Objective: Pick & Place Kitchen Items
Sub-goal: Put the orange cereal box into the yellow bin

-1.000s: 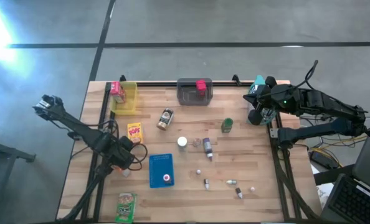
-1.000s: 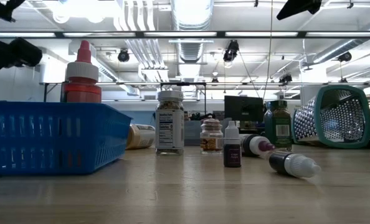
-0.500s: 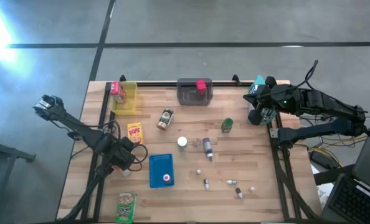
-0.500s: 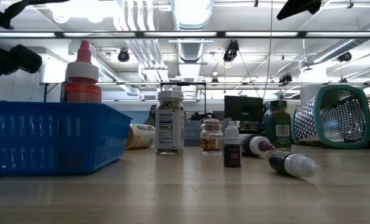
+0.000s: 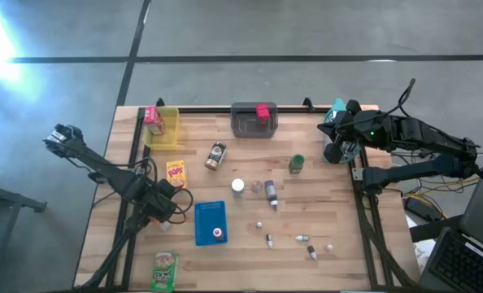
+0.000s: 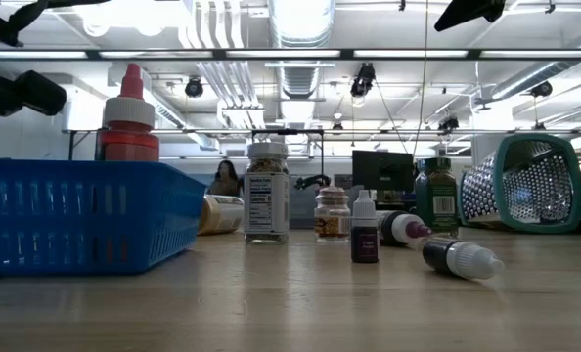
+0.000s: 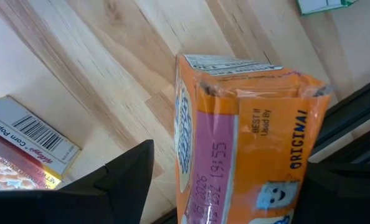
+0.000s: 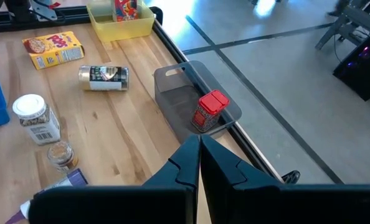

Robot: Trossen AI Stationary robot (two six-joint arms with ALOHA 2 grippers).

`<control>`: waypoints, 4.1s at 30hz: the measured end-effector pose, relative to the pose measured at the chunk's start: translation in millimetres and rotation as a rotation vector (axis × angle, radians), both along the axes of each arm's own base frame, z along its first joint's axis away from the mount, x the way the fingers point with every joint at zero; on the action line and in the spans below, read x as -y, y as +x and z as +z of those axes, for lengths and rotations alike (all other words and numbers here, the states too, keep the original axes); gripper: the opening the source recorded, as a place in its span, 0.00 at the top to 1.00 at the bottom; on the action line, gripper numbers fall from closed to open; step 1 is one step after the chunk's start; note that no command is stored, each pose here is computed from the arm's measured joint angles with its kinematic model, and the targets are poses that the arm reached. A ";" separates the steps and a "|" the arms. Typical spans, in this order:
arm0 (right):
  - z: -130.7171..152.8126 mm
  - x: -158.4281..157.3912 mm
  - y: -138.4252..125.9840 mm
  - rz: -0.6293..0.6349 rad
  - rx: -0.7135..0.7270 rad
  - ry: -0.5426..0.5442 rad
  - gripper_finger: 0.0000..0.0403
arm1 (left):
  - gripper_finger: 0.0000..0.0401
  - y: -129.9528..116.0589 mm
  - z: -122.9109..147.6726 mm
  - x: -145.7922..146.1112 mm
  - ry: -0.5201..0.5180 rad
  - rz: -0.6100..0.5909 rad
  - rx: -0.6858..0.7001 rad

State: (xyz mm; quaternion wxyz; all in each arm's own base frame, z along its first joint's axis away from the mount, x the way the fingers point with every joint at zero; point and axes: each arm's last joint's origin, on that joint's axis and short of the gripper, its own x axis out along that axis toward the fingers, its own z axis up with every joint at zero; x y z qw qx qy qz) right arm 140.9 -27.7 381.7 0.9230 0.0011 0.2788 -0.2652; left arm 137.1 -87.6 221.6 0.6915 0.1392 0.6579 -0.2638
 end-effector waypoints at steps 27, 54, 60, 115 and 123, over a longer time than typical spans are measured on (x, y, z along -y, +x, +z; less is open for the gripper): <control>0.0 0.0 0.0 0.002 -0.003 -0.003 0.98 | 0.56 2.7 0.6 1.6 -0.019 0.060 0.019; 0.0 0.1 0.0 0.001 -0.001 -0.001 0.98 | 0.56 22.8 27.4 -1.9 0.121 0.817 0.342; 0.0 0.0 0.0 0.001 -0.001 -0.002 0.98 | 0.56 25.5 32.7 -0.3 0.085 0.834 0.363; 0.0 0.0 0.0 0.001 -0.001 -0.002 0.98 | 0.56 45.1 98.4 -77.5 0.208 1.407 0.585; 0.0 0.0 0.0 0.001 -0.001 -0.001 0.98 | 0.56 31.0 114.9 -119.8 0.332 1.602 0.517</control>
